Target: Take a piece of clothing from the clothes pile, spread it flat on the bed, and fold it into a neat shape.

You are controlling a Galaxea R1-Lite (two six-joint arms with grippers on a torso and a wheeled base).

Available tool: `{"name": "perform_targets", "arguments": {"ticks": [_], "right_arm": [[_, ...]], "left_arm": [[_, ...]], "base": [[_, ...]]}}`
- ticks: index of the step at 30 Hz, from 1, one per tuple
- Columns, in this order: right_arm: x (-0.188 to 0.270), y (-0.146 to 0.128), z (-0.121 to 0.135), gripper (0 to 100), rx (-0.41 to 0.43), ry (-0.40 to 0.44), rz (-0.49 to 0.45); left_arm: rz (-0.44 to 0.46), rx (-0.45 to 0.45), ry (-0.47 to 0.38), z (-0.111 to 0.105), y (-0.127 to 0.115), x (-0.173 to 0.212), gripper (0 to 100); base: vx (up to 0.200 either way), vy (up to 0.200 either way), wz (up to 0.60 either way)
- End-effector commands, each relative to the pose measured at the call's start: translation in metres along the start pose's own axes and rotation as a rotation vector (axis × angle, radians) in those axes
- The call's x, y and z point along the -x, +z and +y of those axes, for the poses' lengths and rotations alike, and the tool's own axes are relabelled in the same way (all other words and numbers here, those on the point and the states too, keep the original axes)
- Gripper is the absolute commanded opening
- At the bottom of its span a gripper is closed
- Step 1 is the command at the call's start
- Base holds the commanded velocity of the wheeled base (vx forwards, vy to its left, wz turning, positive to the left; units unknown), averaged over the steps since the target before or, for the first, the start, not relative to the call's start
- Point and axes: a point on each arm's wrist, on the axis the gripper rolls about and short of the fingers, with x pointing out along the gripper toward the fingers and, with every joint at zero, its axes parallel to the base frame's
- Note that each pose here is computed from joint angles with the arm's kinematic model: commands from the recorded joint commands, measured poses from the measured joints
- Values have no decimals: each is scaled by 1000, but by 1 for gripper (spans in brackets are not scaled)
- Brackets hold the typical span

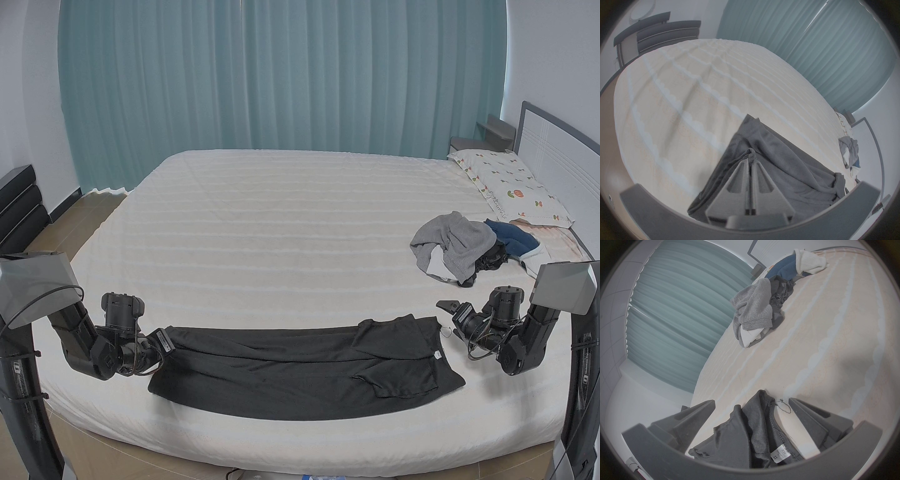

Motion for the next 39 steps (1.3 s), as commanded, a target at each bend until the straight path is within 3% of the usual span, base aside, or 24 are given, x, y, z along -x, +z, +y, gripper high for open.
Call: {"name": "perform_targets", "arguments": {"ticks": [1,15,16,23,33,39], "right_arm": [[0,0,1,100,1,2,1],[1,-2,2,100,1,2,6],[1,-2,2,100,1,3,5],[3,-4,2,100,7,12,3],[3,-6,2,100,7,12,7],[3,-7,1,100,7,10,10]], "left_arm": [[-11,23,23,7,5,-4,0],[-27,62,64,12,5,-26,0],[-26,64,65,12,5,-26,100],[-12,64,59,12,3,-16,100],[-43,76,-26,4,21,8,100],[-25,61,-51,0,21,-6,100]], "base": [[0,0,0],[0,0,0],[0,0,0],[0,0,0],[0,0,0],[0,0,0]]}}
